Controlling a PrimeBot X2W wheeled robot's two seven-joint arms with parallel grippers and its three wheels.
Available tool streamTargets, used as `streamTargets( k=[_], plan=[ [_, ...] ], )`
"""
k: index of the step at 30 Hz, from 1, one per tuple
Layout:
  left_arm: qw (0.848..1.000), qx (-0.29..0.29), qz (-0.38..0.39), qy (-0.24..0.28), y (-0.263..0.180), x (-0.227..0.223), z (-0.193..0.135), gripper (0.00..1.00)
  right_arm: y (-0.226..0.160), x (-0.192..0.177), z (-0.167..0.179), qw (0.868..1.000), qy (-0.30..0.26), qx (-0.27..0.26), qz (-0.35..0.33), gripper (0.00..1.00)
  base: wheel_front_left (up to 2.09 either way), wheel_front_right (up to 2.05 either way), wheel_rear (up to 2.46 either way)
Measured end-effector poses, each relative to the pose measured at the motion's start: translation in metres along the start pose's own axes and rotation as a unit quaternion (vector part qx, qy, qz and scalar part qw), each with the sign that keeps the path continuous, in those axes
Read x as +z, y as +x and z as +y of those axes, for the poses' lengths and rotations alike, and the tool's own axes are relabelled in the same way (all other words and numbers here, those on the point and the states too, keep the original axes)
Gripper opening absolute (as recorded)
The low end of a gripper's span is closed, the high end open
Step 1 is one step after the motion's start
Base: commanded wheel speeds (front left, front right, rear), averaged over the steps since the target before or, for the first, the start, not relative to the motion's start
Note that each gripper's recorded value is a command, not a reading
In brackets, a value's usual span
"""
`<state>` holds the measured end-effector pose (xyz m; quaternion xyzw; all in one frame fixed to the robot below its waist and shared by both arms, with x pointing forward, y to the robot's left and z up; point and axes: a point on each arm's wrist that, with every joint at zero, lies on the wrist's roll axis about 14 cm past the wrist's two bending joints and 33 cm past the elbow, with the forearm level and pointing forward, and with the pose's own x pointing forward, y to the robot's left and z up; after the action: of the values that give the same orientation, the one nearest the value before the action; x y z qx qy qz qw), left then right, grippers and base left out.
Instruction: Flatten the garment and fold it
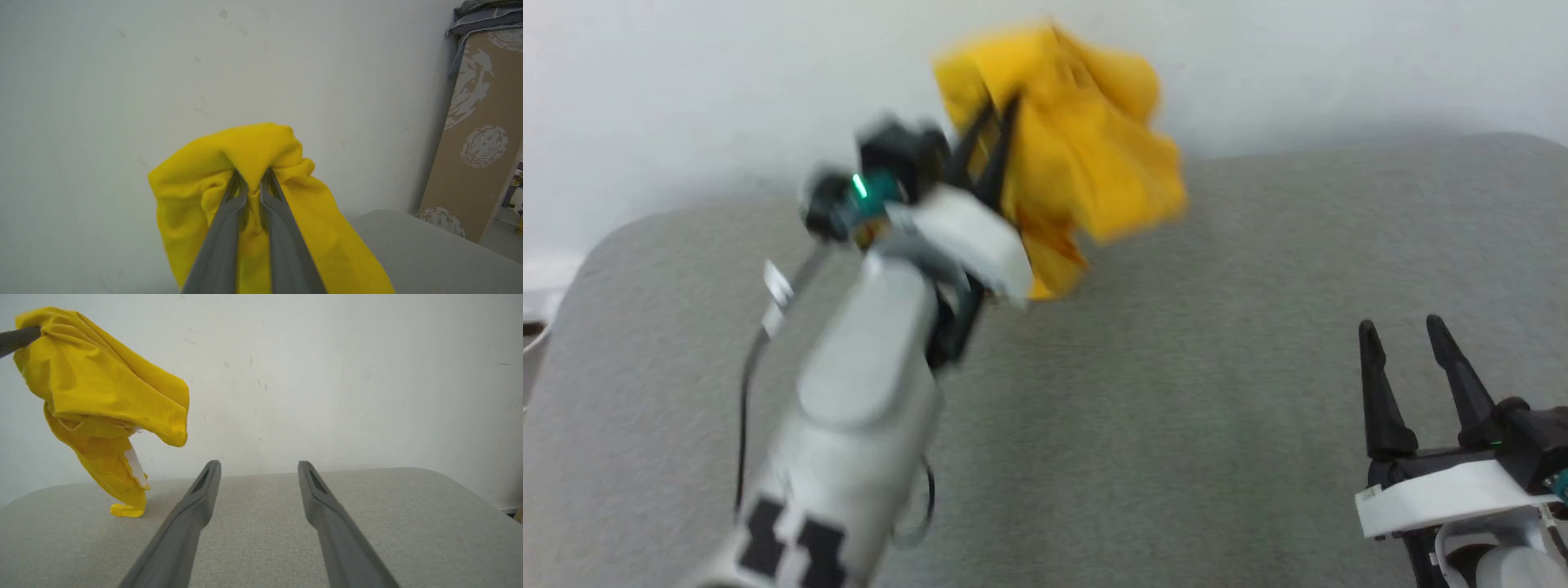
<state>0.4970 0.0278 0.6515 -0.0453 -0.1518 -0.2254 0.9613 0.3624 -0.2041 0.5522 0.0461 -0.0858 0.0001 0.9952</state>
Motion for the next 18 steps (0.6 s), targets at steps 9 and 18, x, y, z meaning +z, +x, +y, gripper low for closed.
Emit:
streamTargets(
  k=[9,18],
  plan=[
    [0.957,-0.107,0.247,-0.112,-0.134,-0.168,-0.131,0.00,-0.032,-0.004,-0.034,0.998,0.000,-0.058,0.015,1.00,0.00,0.00,0.00],
    [0.958,-0.112,0.229,-0.129,-0.154,-0.156,-0.150,1.00,-0.028,-0.008,-0.026,0.999,0.003,-0.045,0.019,1.00,0.00,0.00,0.00]
  ],
)
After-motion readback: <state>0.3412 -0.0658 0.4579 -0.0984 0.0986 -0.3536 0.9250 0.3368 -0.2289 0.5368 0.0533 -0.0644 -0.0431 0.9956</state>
